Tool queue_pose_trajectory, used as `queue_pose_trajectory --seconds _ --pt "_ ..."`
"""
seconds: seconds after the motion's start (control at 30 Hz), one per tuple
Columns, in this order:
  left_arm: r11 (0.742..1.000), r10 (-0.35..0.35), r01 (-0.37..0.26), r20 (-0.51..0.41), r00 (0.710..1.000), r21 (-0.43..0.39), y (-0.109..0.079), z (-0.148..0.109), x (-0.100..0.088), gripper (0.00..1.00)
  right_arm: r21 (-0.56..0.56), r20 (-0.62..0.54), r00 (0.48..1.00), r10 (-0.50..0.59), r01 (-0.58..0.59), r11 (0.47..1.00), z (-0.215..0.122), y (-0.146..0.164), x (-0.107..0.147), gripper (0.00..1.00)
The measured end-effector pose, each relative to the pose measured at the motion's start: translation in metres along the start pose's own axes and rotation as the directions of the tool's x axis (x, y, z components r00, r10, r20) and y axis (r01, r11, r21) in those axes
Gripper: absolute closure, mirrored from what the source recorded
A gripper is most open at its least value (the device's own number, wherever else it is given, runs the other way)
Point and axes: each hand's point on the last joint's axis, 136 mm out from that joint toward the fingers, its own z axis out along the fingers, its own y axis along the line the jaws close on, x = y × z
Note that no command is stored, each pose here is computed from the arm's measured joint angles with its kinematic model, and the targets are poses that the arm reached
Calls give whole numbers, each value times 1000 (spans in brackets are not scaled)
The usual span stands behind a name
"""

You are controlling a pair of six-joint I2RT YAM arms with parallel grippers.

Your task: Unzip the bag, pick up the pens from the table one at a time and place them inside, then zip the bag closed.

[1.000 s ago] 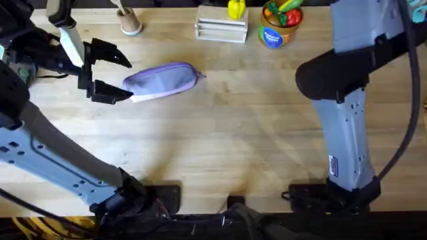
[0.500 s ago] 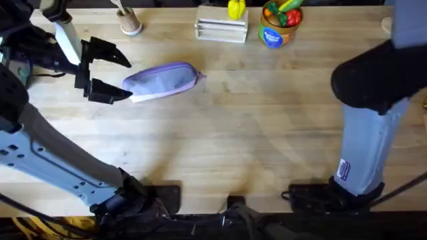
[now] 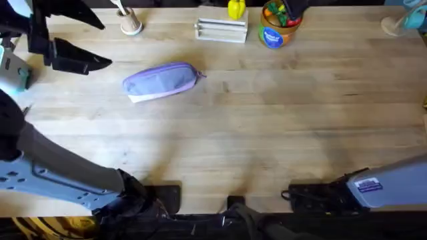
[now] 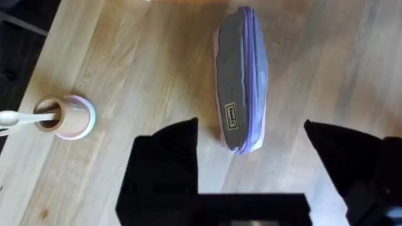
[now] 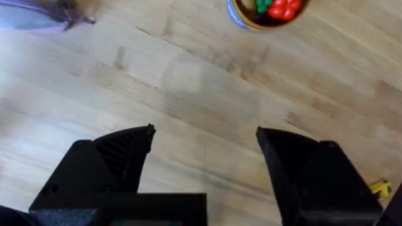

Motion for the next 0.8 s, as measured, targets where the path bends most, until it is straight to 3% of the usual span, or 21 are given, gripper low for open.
queue_pose_trajectory --seconds 0.13,0.3,0.5,0.7,0.77,0.8 --pt "1000 -4 4 -43 999 -9 -4 -3 -20 7 24 16 1000 21 -21 999 -21 -16 31 7" --pt "998 58 -57 -121 991 10 -26 2 -50 7 101 25 999 37 -39 994 -41 -33 75 7" --pt "997 79 -74 -187 979 35 -55 13 -85 7 142 67 996 66 -75 987 -40 -39 94 7" --pt "998 -8 19 -208 978 52 -70 26 -102 7 140 22 996 89 -91 986 -10 -37 100 7" --pt "985 -155 168 -228 961 39 -77 33 -108 7 138 21 989 148 -150 979 2 -36 98 6" --pt "983 -169 182 -229 959 36 -77 33 -108 7 138 23 987 159 -161 977 2 -36 98 6"
